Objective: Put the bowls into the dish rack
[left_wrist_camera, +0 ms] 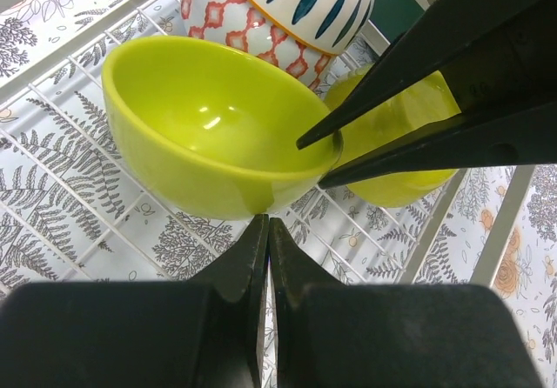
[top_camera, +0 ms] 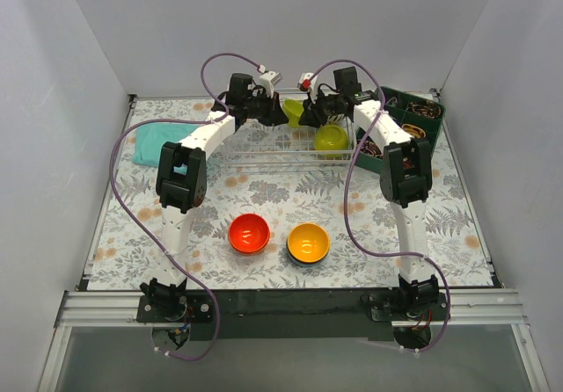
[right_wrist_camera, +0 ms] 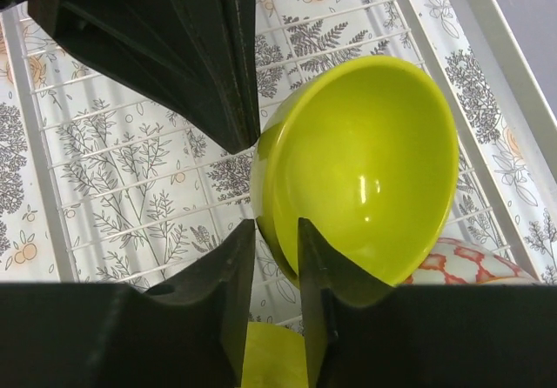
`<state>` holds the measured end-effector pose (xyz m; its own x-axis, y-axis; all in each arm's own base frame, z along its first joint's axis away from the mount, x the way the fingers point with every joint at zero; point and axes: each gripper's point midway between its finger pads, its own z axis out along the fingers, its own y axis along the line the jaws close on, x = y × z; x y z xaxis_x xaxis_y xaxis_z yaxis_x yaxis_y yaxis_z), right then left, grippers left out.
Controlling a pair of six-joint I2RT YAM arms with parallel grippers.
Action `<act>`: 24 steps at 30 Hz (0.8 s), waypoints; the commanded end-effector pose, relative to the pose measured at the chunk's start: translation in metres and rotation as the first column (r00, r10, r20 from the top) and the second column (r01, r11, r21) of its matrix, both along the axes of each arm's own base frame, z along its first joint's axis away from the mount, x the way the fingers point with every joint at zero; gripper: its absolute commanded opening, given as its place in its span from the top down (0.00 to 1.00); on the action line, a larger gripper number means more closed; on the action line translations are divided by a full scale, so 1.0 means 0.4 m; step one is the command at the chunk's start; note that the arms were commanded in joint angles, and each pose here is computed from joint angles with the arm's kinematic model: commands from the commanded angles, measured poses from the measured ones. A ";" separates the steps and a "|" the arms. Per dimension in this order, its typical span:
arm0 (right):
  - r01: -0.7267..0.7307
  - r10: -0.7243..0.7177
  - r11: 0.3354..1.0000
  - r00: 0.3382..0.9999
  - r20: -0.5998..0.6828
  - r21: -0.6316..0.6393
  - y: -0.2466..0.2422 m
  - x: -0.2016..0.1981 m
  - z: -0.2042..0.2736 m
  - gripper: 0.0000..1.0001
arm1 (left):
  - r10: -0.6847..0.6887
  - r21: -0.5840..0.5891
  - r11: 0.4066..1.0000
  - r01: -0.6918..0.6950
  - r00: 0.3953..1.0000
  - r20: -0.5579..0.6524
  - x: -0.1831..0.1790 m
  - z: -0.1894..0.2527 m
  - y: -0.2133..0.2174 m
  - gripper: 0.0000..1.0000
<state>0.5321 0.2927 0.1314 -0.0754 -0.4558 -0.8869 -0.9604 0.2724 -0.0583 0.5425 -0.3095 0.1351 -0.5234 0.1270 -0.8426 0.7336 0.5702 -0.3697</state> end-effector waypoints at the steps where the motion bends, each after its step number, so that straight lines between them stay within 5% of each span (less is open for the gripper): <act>1: -0.051 0.047 0.997 0.997 0.058 0.060 0.032 -0.005 0.079 0.70 | 0.020 0.018 1.000 -0.020 1.000 0.023 0.008 0.014 0.018 1.00; 10: -0.068 0.064 0.990 0.997 0.035 0.124 0.067 -0.022 0.112 0.97 | 0.082 0.068 0.994 -0.088 0.993 0.087 -0.021 0.108 0.105 1.00; 14: -0.033 0.028 0.982 0.999 0.032 0.184 0.096 -0.013 0.168 0.99 | 0.135 0.094 0.985 -0.148 0.982 0.134 -0.041 0.159 0.172 1.00; 17: 0.060 -0.047 0.962 0.997 -0.055 0.267 0.105 -0.002 0.232 0.99 | 0.177 0.090 0.977 -0.194 0.970 0.167 -0.057 0.207 0.215 1.00; 22: 0.310 -0.100 0.868 0.875 -0.474 0.389 0.085 -0.036 0.243 0.99 | 0.206 0.051 0.974 -0.220 0.959 0.192 -0.091 0.222 0.232 1.00; 24: 0.288 -0.069 0.871 0.874 -0.481 0.398 0.091 -0.085 0.264 0.99 | 0.222 0.034 0.972 -0.231 0.959 0.178 -0.096 0.217 0.232 1.00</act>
<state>0.5225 0.3280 0.1675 -0.4378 -0.1434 -0.8876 -0.8488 0.3914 0.3555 0.5083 -0.2140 0.1977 -0.4553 0.1087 -0.8837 0.6290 0.7417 -0.2328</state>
